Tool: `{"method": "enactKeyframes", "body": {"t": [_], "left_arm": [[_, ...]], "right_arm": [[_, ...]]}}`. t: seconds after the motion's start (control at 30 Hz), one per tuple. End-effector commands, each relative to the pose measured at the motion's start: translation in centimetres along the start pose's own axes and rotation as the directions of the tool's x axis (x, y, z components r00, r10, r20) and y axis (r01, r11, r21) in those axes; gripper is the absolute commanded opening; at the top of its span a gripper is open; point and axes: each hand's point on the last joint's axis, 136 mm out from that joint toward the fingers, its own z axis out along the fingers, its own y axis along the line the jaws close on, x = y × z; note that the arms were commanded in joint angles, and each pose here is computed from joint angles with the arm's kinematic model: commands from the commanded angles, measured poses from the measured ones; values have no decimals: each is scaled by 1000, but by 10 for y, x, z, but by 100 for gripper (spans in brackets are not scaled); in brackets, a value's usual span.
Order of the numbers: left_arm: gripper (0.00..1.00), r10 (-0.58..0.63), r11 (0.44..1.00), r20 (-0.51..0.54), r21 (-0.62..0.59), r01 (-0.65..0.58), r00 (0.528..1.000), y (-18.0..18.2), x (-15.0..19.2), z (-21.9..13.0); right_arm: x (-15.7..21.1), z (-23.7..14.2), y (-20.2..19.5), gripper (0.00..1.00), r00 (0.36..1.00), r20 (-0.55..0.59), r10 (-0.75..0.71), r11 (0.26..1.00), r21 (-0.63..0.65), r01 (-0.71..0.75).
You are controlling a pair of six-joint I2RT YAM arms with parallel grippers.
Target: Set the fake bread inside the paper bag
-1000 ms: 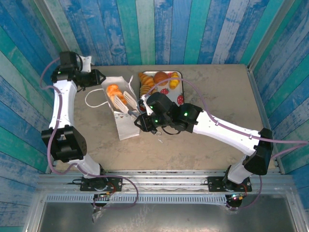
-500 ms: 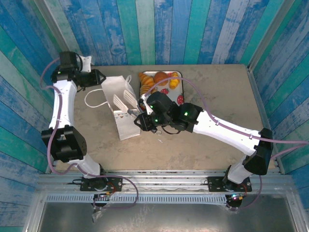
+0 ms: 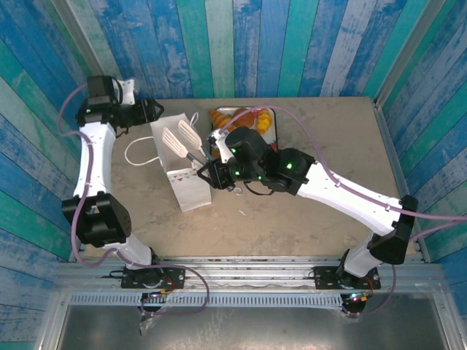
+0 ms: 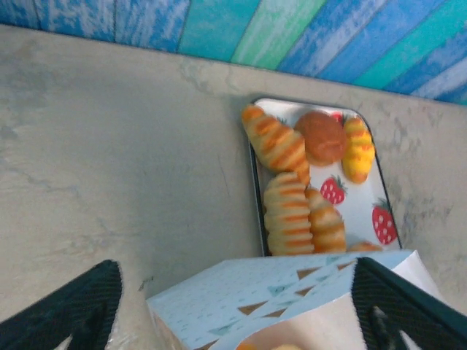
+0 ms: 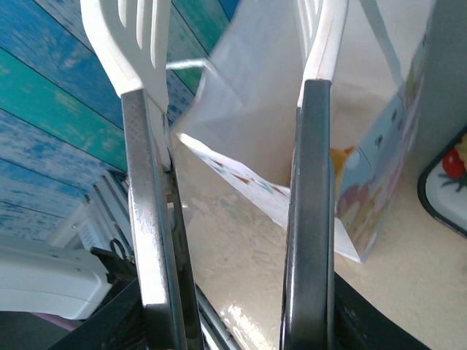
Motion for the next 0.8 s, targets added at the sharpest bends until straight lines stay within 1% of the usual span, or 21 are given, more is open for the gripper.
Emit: {"method": "enactKeyframes", "body": {"t": [0.0, 0.1, 0.2, 0.3, 0.33, 0.4, 0.6, 0.67, 0.77], "left_arm": [[93, 59, 998, 184, -23, -55, 981, -23, -32, -53], [99, 73, 997, 256, -37, -65, 964, -30, -40, -72], [95, 79, 997, 323, -47, -67, 943, -37, -43, -89], [94, 79, 996, 392, -58, -61, 916, -41, -45, -106], [94, 83, 996, 429, -60, -63, 900, -47, -45, -120], [94, 84, 996, 465, -61, -62, 882, -50, -43, -130], [94, 46, 999, 549, -20, -41, 835, -60, -18, -151], [94, 38, 999, 578, -19, -34, 815, -61, -8, -159], [94, 34, 999, 596, -24, -25, 802, -61, 5, -166]], "right_arm": [[-44, -45, 26, 48, 988, 147, -43, 995, -81, 55], [-56, -63, 25, 47, 982, 183, -48, 995, -81, 64], [-62, -77, 16, 47, 978, 204, -46, 996, -62, 60], [-64, -89, -5, 47, 976, 213, -35, 999, -8, 37], [-64, -93, -14, 47, 976, 218, -26, 1000, 9, 25], [-64, -103, -28, 48, 973, 232, -5, 1000, 30, -2], [-51, -119, -84, 49, 968, 240, 70, 988, 119, -101], [-38, -117, -112, 49, 970, 217, 112, 975, 164, -150], [-17, -108, -147, 49, 971, 171, 169, 954, 217, -205]]}}
